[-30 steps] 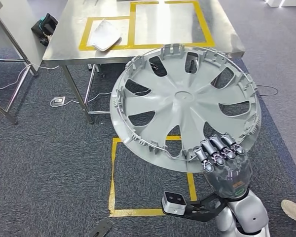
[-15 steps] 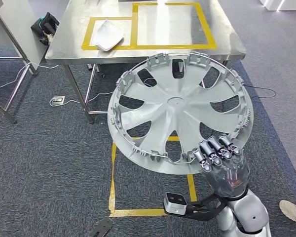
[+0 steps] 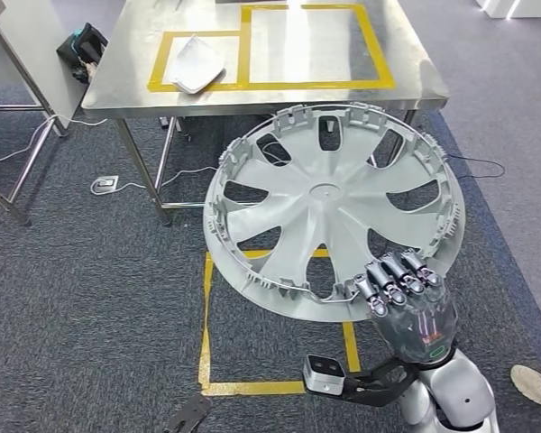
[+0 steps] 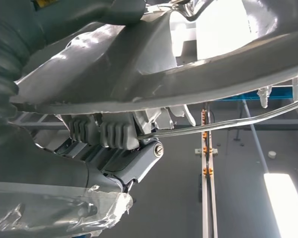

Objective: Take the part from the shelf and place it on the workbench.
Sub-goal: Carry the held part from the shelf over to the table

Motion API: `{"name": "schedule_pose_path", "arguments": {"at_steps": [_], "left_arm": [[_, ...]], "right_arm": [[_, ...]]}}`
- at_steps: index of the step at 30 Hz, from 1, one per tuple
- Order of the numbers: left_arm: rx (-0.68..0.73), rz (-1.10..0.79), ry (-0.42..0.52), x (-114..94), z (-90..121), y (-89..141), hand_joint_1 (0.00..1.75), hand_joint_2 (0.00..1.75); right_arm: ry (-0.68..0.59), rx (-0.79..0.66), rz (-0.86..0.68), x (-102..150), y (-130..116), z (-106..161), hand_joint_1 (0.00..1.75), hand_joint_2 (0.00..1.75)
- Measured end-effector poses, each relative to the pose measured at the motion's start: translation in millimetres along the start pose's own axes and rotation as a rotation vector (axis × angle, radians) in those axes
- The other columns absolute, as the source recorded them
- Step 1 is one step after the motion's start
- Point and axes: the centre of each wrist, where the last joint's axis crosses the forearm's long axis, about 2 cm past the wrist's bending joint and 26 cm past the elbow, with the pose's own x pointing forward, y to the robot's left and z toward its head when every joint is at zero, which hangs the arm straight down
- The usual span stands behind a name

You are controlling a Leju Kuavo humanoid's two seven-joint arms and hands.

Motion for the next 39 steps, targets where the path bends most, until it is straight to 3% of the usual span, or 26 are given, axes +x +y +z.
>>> {"name": "schedule_pose_path", "arguments": {"at_steps": [19,30,35,39], "left_arm": [[-0.007,-0.025,-0.016,8.6,-1.8,-0.5,0.00,0.00],[0.002,-0.017,0.019,-4.3,1.3,-1.0,0.00,0.00],[0.003,-0.016,0.002,4.7,-0.8,-1.1,0.00,0.00],[-0.002,-0.015,0.014,-1.7,1.3,-3.2,0.00,0.00]], "right_arm": [[0.001,0.032,-0.017,3.6,3.7,8.3,1.75,1.75],[0.001,0.047,-0.026,5.3,6.0,11.7,1.75,1.75],[-0.001,0.033,-0.016,2.0,6.4,7.5,1.75,1.75],[-0.001,0.041,-0.021,2.9,7.9,9.0,1.75,1.75]]}}
